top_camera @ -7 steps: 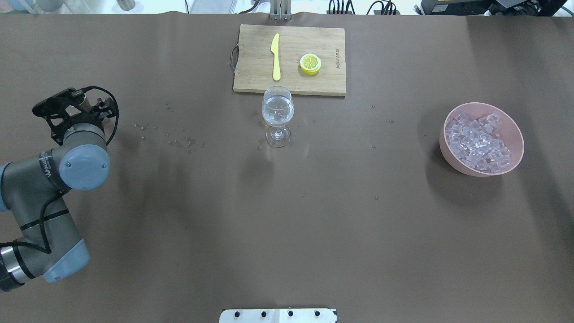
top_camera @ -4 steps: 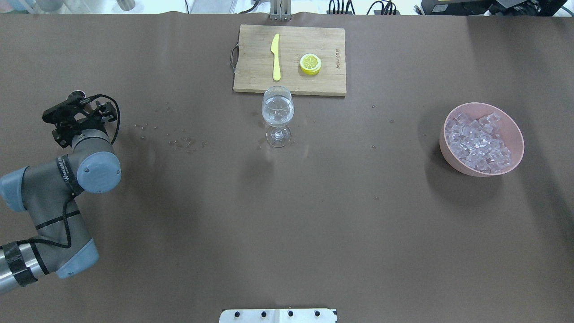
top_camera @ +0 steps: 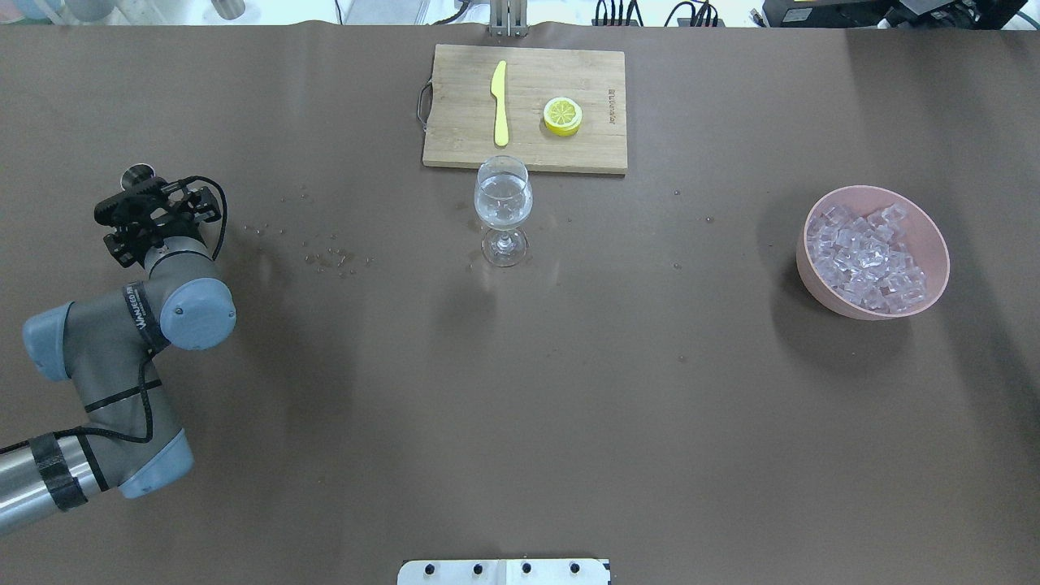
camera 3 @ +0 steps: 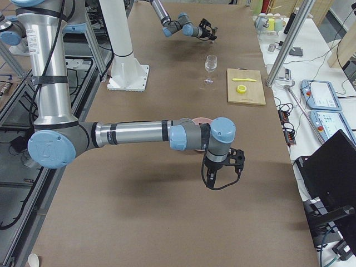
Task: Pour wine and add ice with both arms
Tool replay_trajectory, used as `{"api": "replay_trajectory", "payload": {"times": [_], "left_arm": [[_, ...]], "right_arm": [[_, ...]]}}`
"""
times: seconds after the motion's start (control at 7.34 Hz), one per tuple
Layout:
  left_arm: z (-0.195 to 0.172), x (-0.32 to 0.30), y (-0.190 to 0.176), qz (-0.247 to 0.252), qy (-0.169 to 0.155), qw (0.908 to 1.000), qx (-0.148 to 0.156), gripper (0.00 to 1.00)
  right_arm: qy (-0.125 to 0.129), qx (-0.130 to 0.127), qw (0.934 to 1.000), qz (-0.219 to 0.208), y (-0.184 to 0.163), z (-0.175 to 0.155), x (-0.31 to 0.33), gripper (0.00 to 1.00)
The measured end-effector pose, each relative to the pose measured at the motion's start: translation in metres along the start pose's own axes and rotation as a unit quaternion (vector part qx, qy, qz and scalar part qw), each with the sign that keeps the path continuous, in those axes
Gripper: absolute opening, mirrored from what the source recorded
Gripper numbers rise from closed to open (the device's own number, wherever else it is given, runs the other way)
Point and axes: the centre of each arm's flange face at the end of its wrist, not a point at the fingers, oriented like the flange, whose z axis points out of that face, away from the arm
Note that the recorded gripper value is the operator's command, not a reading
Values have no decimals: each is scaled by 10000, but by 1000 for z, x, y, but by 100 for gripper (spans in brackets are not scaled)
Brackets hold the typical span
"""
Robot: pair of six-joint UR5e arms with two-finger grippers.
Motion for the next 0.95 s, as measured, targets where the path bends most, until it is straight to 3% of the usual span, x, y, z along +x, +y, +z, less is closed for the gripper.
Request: {"api": "replay_trajectory", "payload": {"times": [0.54,0.95], "left_arm": [[12,-7,3,-13,-55,9992,403,98],[17,-10,11,-66,-82,9987,493,98]], "right_arm": [[-6,2,10000,4,0,0,0,100],[-6,-1,10000,6,0,0,0,100]]}}
